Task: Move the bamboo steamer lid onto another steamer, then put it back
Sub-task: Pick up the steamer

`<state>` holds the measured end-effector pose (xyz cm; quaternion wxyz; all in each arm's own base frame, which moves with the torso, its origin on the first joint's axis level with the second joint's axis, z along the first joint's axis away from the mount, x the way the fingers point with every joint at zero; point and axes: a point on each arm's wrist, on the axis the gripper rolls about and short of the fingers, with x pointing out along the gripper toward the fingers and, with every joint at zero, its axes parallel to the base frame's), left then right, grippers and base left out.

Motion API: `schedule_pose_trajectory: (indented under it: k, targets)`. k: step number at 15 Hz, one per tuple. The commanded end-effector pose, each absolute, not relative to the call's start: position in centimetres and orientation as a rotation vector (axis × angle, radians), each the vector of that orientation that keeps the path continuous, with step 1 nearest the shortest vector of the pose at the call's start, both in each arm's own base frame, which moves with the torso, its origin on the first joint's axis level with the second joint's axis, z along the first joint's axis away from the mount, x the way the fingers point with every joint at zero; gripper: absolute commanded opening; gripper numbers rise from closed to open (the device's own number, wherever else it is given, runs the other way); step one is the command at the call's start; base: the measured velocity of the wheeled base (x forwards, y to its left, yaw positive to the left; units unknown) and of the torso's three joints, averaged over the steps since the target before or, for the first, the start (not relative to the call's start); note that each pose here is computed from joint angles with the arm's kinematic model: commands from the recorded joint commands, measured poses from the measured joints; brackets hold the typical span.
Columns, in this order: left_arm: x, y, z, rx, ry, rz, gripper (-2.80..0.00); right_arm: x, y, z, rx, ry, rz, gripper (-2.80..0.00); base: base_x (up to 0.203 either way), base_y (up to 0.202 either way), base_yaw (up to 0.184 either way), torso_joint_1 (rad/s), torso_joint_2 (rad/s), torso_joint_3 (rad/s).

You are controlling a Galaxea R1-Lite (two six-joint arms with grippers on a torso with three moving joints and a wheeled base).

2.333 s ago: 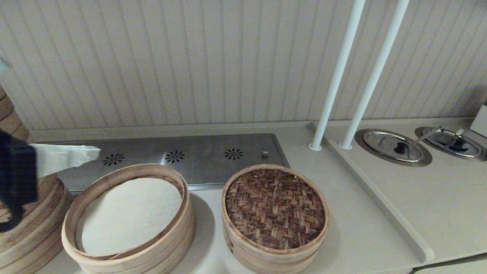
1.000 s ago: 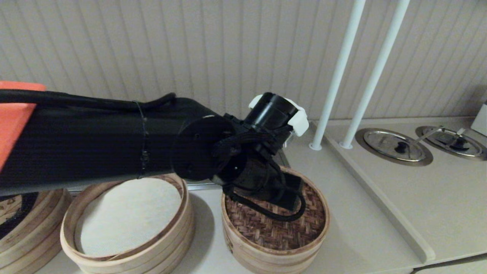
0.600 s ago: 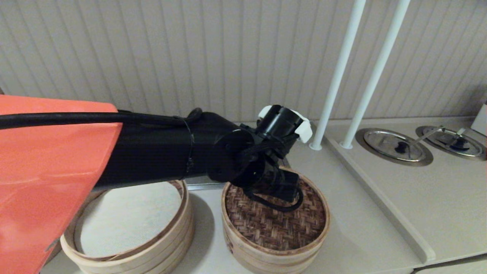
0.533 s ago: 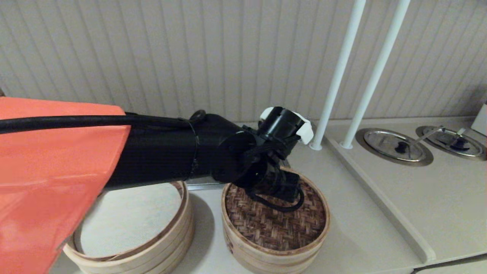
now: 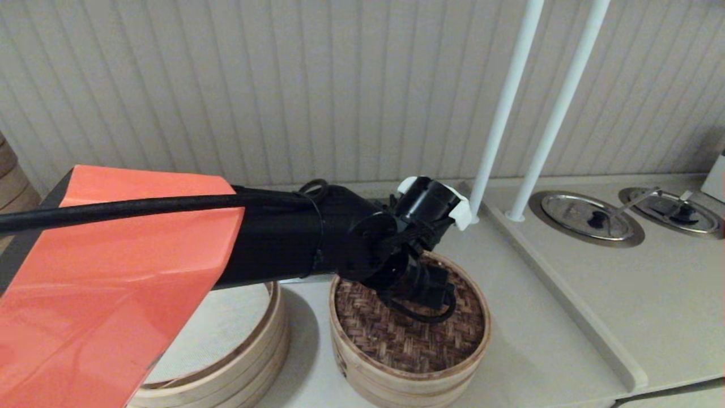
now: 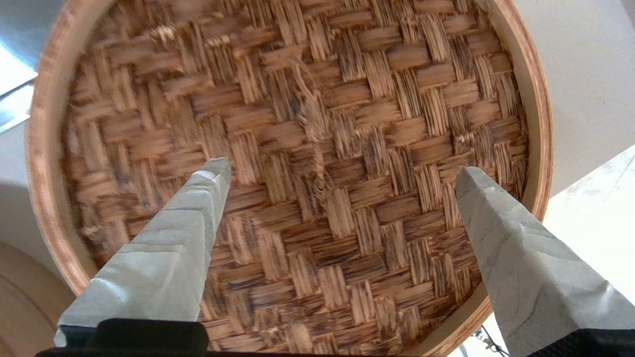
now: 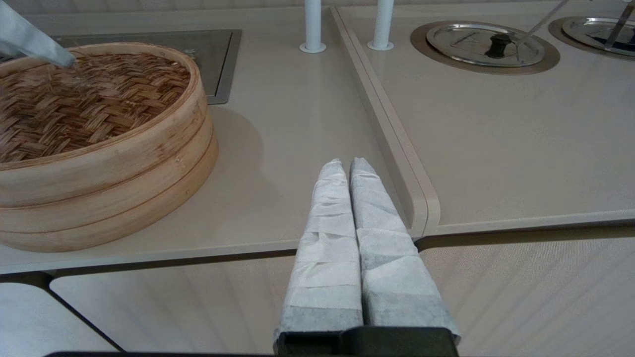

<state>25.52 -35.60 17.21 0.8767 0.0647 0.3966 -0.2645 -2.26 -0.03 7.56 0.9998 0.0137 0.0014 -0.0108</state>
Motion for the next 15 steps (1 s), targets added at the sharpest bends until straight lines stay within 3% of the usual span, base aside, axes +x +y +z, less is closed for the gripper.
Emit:
schedule_pose_trajectory:
  k: [1,15]
  targets:
    - [25.5,-35.5,17.4,0.132,0.827,-0.547,0.00,-2.2,0.0,7.5,0.028,0.006,-0.022,-2.80,0.000,0.000,0.000,0.000,0.00,0.000]
    - [26.0,-36.1,15.7,0.163,0.825,-0.499,0.00,-2.2,0.0,7.5,0.028,0.006,-0.022,-2.80,0.000,0.000,0.000,0.000,0.00,0.000]
